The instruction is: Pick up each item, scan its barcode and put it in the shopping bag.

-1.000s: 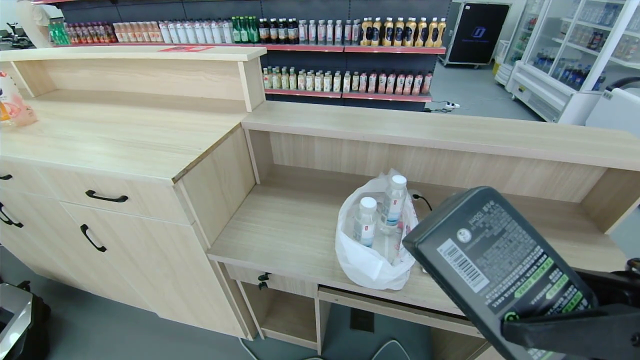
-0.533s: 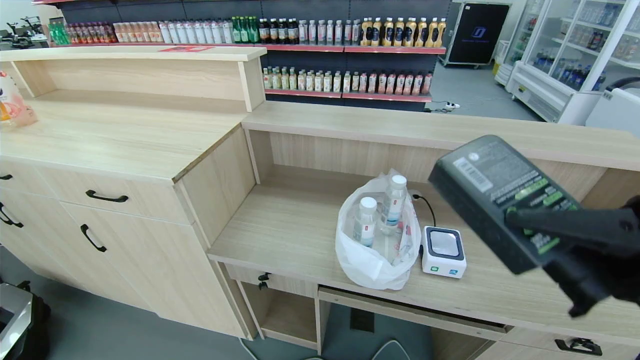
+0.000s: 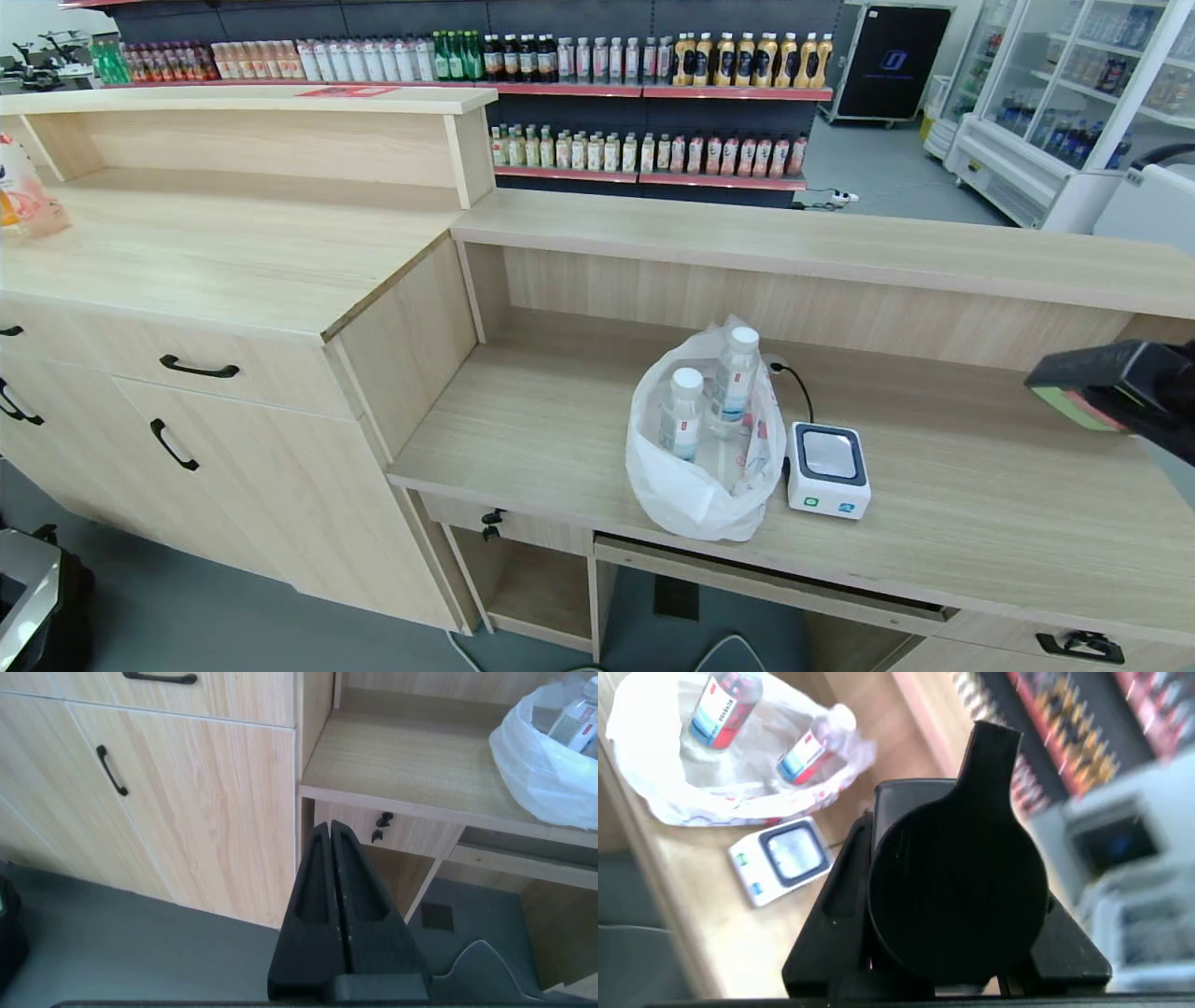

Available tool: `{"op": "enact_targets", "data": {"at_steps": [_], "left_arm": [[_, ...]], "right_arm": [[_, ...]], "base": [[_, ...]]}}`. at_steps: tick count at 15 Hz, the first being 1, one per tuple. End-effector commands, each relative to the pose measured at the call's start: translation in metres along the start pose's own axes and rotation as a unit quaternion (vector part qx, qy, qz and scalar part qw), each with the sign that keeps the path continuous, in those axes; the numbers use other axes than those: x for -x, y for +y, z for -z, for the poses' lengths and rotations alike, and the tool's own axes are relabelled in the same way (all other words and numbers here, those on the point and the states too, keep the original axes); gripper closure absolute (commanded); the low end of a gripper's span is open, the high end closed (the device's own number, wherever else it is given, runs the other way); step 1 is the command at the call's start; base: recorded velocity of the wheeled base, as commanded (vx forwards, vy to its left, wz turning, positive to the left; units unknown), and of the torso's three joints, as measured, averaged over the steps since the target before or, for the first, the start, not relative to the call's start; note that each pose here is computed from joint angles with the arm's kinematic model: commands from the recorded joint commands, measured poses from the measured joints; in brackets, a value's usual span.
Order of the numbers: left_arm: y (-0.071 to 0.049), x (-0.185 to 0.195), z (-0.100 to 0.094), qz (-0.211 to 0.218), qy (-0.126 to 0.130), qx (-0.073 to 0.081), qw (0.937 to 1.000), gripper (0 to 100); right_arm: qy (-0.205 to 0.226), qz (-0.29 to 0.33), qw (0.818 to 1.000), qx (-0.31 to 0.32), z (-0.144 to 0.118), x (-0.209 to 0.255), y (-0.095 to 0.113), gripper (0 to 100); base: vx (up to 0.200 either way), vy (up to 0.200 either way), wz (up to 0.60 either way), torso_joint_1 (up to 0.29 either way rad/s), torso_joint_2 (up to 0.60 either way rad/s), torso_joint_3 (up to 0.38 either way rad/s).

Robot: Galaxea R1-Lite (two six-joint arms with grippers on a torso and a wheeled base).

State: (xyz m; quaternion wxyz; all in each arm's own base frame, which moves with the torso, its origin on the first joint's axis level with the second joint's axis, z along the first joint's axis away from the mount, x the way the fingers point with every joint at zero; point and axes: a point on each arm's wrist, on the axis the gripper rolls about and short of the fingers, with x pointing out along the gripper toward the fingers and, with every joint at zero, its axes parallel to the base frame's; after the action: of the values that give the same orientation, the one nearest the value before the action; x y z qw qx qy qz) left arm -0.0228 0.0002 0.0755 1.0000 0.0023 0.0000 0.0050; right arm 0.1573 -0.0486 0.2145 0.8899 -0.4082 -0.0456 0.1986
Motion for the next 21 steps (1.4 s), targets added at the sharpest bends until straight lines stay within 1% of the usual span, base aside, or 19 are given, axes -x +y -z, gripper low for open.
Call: {"op": "enact_targets", "data": {"at_steps": [1,2,3,4,5,8,9,10,11,12,13,14,15,16,17,20,21], "left_arm": [[0.0,0.0,0.0,0.0,0.0,0.0,1.0,100],[0.0,0.0,0.0,0.0,0.0,0.0,1.0,100],[0.0,0.0,0.0,0.0,0.0,0.0,1.0,100],[0.0,0.0,0.0,0.0,0.0,0.0,1.0,100],[0.0,0.0,0.0,0.0,0.0,0.0,1.0,100],[0.0,0.0,0.0,0.0,0.0,0.0,1.0,100],[0.0,0.0,0.0,0.0,0.0,0.0,1.0,100],[0.0,0.0,0.0,0.0,0.0,0.0,1.0,100],[0.0,0.0,0.0,0.0,0.0,0.0,1.0,100],[0.0,0.0,0.0,0.0,0.0,0.0,1.0,100],[0.0,0.0,0.0,0.0,0.0,0.0,1.0,100],[0.0,0.0,0.0,0.0,0.0,0.0,1.0,100],[0.0,0.0,0.0,0.0,0.0,0.0,1.0,100],[0.0,0.0,0.0,0.0,0.0,0.0,1.0,100],[0.0,0.0,0.0,0.0,0.0,0.0,1.0,100],[0.0,0.0,0.0,0.0,0.0,0.0,1.0,100],[0.0,0.0,0.0,0.0,0.0,0.0,1.0,100]], "right_arm": [[0.083,0.034,0.986,-0.139,0.031,0.014,-0.001,100],[0.083,0.034,0.986,-0.139,0.031,0.014,-0.001,100],[0.13,0.044,0.973,-0.185,0.05,0.023,-0.001,100],[0.14,0.044,0.969,-0.198,0.055,0.024,-0.001,100],[0.141,0.043,0.968,-0.202,0.057,0.024,-0.001,100],[0.133,0.043,0.965,-0.221,0.055,0.022,-0.001,100],[0.129,0.042,0.962,-0.236,0.052,0.019,-0.002,100],[0.138,0.054,0.957,-0.25,0.049,0.012,-0.006,100],[0.16,0.08,0.941,-0.288,0.045,-0.007,-0.012,100],[0.174,0.116,0.92,-0.331,0.035,-0.034,-0.02,100],[0.178,0.136,0.91,-0.35,0.03,-0.046,-0.024,100],[0.148,0.147,0.867,-0.453,0.022,-0.077,-0.031,100],[0.138,0.14,0.823,-0.533,0.029,-0.095,-0.03,100],[0.143,0.141,0.805,-0.558,0.038,-0.101,-0.026,100],[0.159,0.138,0.786,-0.582,0.051,-0.108,-0.017,100],[0.185,0.13,0.766,-0.601,0.075,-0.115,0.004,100],[0.191,0.125,0.76,-0.609,0.083,-0.116,0.008,100]], "base": [[0.0,0.0,0.0,0.0,0.0,0.0],[0.0,0.0,0.0,0.0,0.0,0.0],[0.0,0.0,0.0,0.0,0.0,0.0],[0.0,0.0,0.0,0.0,0.0,0.0],[0.0,0.0,0.0,0.0,0.0,0.0],[0.0,0.0,0.6,0.001,0.0,0.002],[0.0,0.0,0.6,0.002,0.0,0.002],[0.0,0.0,0.6,0.002,0.01,0.002],[0.0,0.0,0.6,-0.012,0.0,0.002],[0.0,0.0,0.6,0.007,0.0,0.002],[0.0,0.0,0.6,0.007,0.0,0.002],[0.0,0.0,0.0,0.0,0.0,0.0],[0.0,0.0,0.0,0.0,0.0,0.0],[0.0,0.0,0.0,0.0,0.0,0.0],[0.0,0.0,0.0,0.0,0.0,0.0],[0.0,0.0,0.0,0.0,0.0,0.0],[0.0,0.0,0.0,0.0,0.0,0.0]]}}
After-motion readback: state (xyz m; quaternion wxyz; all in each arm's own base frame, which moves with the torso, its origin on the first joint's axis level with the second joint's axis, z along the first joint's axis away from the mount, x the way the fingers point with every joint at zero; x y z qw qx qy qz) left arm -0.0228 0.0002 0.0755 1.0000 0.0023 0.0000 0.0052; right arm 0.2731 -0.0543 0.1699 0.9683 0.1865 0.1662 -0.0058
